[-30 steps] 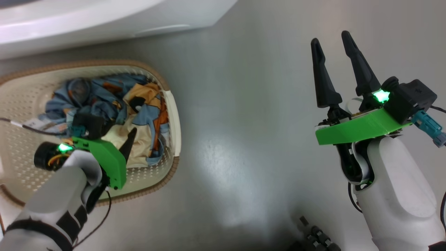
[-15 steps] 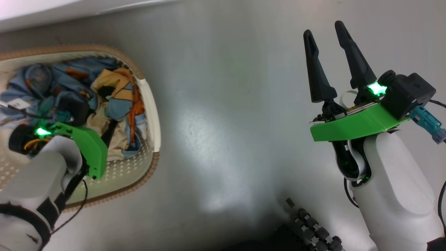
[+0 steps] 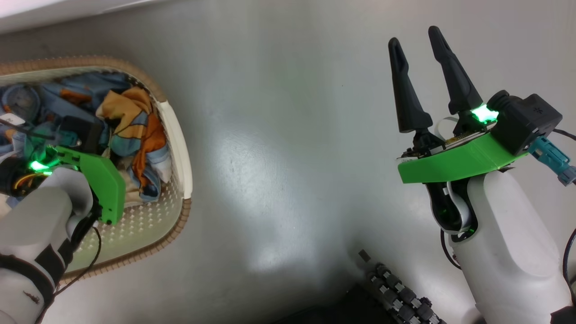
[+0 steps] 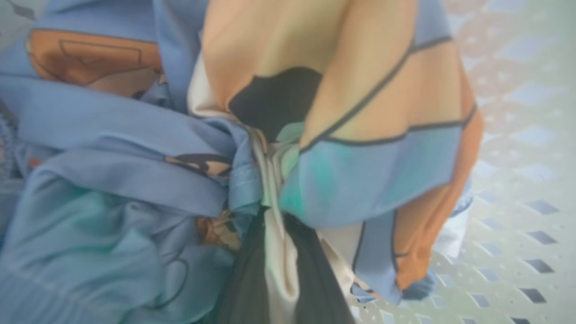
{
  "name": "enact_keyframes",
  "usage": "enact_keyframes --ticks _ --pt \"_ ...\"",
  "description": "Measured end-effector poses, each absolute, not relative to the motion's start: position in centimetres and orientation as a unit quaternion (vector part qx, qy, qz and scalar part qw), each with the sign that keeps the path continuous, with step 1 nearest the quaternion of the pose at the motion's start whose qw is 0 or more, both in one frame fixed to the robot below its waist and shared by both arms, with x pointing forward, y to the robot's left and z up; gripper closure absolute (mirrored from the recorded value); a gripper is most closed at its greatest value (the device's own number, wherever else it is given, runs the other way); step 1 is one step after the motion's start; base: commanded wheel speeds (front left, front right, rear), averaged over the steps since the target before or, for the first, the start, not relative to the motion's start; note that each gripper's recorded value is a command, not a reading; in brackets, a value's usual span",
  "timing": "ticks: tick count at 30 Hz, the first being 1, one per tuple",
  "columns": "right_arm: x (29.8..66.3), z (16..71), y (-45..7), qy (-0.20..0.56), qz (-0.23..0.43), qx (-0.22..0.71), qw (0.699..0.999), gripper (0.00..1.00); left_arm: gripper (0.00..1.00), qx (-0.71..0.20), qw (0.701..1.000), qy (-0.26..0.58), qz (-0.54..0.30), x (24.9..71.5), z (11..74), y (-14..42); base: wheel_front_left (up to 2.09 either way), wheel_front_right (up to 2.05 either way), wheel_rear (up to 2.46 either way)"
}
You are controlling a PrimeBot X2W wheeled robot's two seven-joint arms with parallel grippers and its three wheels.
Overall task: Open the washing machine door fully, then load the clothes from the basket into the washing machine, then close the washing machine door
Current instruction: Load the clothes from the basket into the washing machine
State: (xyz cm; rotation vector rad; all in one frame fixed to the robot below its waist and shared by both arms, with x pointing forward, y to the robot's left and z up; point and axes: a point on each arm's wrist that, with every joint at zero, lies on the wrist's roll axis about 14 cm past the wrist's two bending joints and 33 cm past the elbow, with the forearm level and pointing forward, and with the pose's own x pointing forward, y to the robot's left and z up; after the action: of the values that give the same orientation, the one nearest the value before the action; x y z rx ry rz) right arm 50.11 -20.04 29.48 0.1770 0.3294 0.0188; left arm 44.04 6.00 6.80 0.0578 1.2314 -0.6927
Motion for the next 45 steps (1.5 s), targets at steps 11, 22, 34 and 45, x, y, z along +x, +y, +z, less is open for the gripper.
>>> enact_keyframes --ticks 11,22,34,45 --pt "51.1 32.7 -18.7 0.129 0.026 0.104 0.986 0.00 1.00 -0.008 0.818 0.498 -0.286 46.1 11.1 6.9 0.00 0.00 0.00" --pt "51.6 36.6 -17.4 0.092 0.042 0.115 0.988 0.00 1.00 -0.040 0.849 0.450 -0.274 46.2 16.6 6.9 0.00 0.00 0.00" --pt "50.0 41.1 -16.9 0.061 0.043 0.126 0.989 0.00 1.00 -0.079 0.889 0.375 -0.250 47.0 24.6 7.4 0.00 0.00 0.00" --pt "48.4 45.0 -15.6 0.027 0.060 0.135 0.989 0.00 1.00 -0.105 0.932 0.266 -0.223 48.0 32.9 8.8 0.00 0.00 0.00"
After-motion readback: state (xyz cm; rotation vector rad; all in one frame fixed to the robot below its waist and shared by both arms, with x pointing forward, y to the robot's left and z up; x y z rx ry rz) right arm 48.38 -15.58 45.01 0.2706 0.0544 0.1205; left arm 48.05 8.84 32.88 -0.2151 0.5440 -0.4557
